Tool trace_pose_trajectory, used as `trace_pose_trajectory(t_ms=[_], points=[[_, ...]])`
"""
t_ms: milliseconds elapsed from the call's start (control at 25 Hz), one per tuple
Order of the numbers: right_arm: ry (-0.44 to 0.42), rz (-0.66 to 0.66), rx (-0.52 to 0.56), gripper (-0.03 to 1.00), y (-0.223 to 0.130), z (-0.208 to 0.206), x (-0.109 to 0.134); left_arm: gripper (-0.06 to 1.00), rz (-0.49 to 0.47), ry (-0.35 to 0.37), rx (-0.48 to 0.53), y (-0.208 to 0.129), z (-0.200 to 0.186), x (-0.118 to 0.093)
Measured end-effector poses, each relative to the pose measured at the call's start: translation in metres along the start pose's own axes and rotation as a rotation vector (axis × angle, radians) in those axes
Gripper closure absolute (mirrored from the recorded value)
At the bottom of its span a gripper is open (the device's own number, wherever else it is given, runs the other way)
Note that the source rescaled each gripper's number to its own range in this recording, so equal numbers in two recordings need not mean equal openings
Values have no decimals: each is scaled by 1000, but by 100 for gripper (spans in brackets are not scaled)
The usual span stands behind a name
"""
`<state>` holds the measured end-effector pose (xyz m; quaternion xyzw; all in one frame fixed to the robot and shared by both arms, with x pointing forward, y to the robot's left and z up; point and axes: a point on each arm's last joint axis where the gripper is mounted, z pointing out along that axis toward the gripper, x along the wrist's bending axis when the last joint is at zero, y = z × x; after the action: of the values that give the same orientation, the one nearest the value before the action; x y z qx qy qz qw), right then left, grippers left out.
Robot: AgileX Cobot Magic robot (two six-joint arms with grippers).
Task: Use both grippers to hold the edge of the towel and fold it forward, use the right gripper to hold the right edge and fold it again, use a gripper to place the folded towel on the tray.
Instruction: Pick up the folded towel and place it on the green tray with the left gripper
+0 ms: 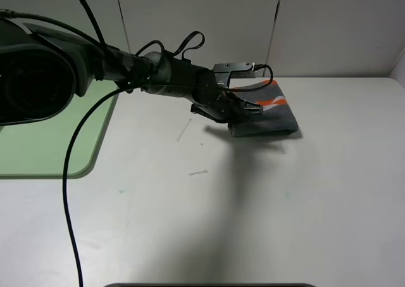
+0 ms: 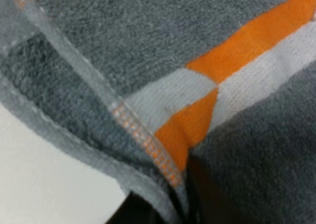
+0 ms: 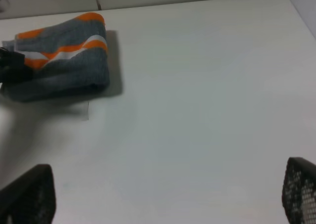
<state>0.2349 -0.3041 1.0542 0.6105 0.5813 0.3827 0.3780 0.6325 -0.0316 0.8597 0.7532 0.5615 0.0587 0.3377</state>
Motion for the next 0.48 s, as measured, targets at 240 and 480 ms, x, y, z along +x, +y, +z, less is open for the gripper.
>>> trace_pose_trajectory(t_ms=[240, 480], points=[[0, 0, 0, -3, 0, 0, 0, 91, 62, 29, 52, 7, -18, -3], [0, 0, 0, -3, 0, 0, 0, 91, 134, 99, 177, 6, -38, -1]])
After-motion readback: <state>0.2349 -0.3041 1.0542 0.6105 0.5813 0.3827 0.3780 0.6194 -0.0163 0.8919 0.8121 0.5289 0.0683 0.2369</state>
